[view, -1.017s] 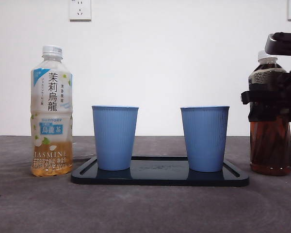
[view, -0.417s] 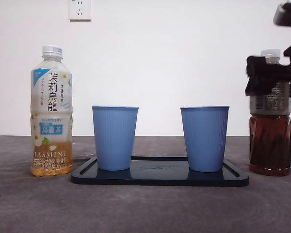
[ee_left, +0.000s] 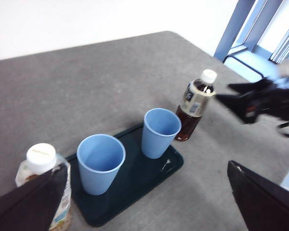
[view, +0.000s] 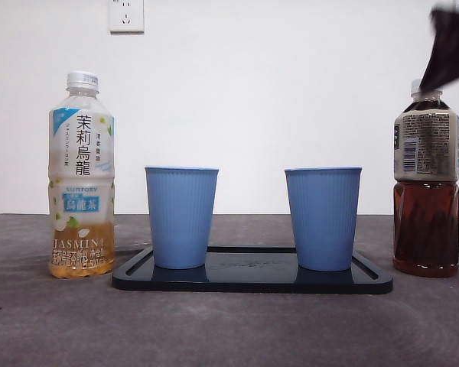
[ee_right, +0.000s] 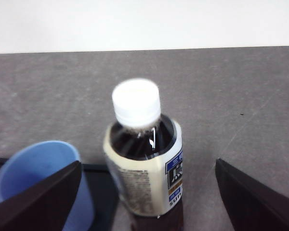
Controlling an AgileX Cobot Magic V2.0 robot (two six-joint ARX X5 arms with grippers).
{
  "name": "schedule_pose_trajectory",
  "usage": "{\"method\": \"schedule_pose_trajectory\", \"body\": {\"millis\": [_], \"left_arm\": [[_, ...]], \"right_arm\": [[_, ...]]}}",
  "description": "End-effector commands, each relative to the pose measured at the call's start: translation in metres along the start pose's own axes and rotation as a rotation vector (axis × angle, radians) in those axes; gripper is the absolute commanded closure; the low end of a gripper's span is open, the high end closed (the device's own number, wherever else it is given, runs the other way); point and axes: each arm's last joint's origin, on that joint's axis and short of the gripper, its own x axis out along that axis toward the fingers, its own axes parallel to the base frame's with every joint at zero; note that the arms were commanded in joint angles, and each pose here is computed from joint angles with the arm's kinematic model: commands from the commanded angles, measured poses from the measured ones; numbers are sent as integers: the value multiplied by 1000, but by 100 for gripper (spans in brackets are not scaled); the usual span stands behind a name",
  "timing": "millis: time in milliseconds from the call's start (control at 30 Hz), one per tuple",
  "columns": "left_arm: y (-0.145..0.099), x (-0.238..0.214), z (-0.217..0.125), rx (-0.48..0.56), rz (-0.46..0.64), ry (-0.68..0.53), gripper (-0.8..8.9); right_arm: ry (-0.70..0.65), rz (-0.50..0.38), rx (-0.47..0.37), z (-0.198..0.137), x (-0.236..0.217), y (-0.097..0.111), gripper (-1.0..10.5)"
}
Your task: Pour the drink into the cup
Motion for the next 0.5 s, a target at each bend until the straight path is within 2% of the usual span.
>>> {"method": "schedule_pose_trajectory", "body": {"millis": [33,200,500], "left_arm": [[2,6,3,14,10,-2,282],[13,23,-17,7,70,-2,282],[40,67,-91,-124,209,-46,282]], "right_arm": [[54,14,15,11,-17,3,502],[92,54,-12,32,-54,6,502],[115,78,-19,53,-104,1,502]]}}
